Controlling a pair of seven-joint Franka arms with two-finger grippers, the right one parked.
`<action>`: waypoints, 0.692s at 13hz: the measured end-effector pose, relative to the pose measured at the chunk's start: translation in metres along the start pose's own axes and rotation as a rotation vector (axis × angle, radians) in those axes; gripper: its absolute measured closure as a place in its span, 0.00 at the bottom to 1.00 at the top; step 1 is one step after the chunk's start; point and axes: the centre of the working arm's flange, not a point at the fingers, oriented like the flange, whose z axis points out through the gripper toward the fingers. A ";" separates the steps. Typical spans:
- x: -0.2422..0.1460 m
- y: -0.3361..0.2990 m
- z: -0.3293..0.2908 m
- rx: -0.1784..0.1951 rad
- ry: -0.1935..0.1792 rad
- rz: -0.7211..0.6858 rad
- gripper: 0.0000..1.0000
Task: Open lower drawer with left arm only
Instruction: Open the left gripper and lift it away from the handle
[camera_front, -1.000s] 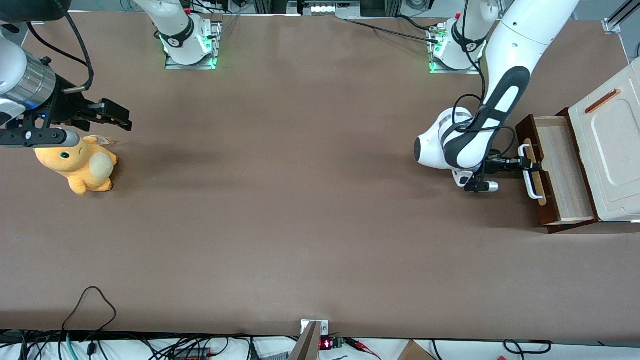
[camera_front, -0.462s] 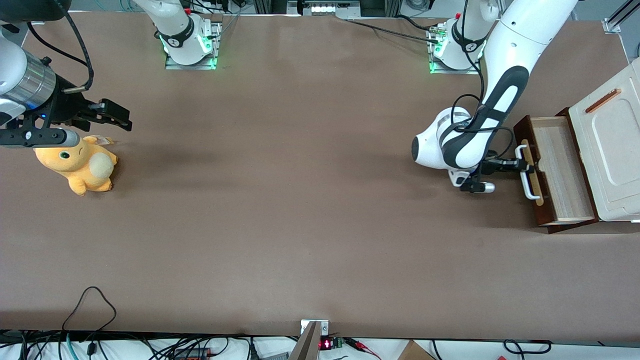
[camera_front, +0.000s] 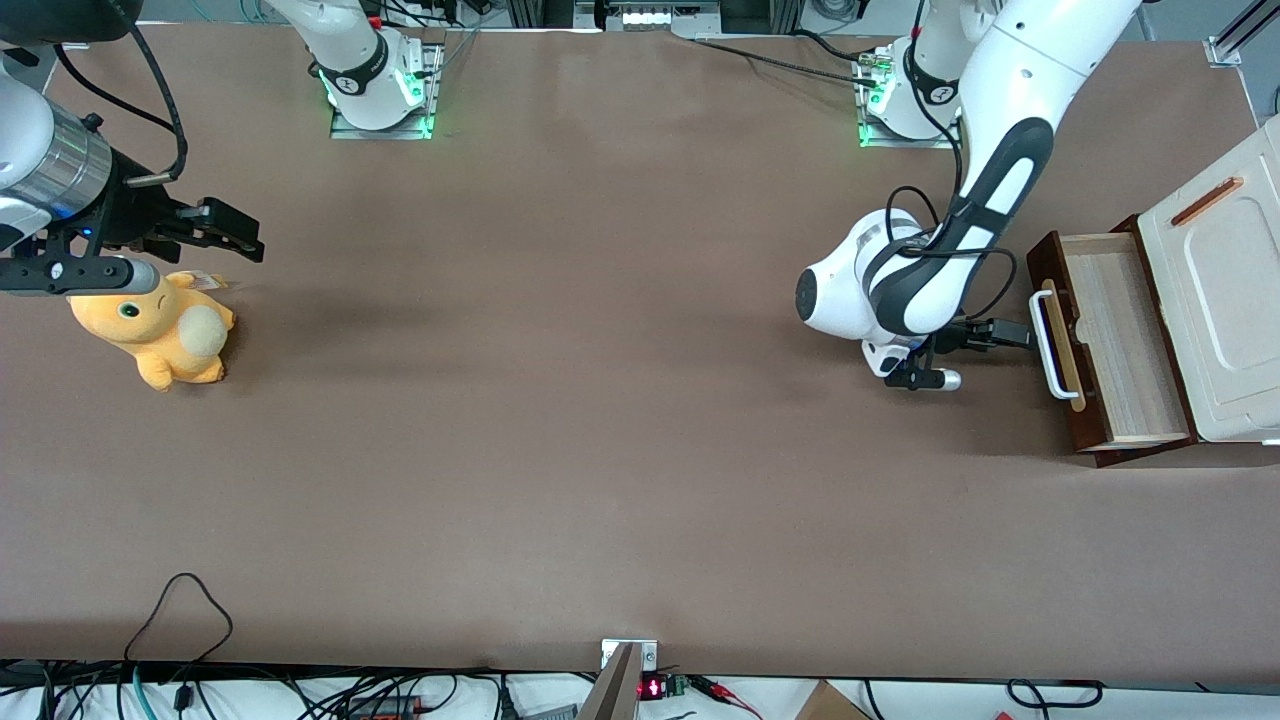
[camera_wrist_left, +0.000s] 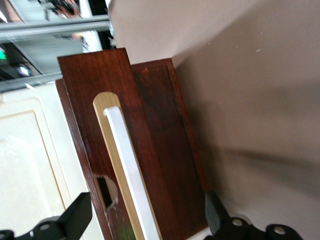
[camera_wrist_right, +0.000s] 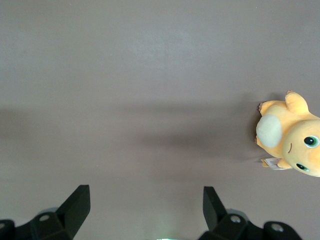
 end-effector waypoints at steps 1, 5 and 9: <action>0.004 -0.018 -0.018 -0.093 -0.028 -0.055 0.00; -0.004 -0.135 -0.100 -0.411 -0.035 -0.229 0.00; -0.038 -0.240 -0.119 -0.776 0.017 -0.221 0.00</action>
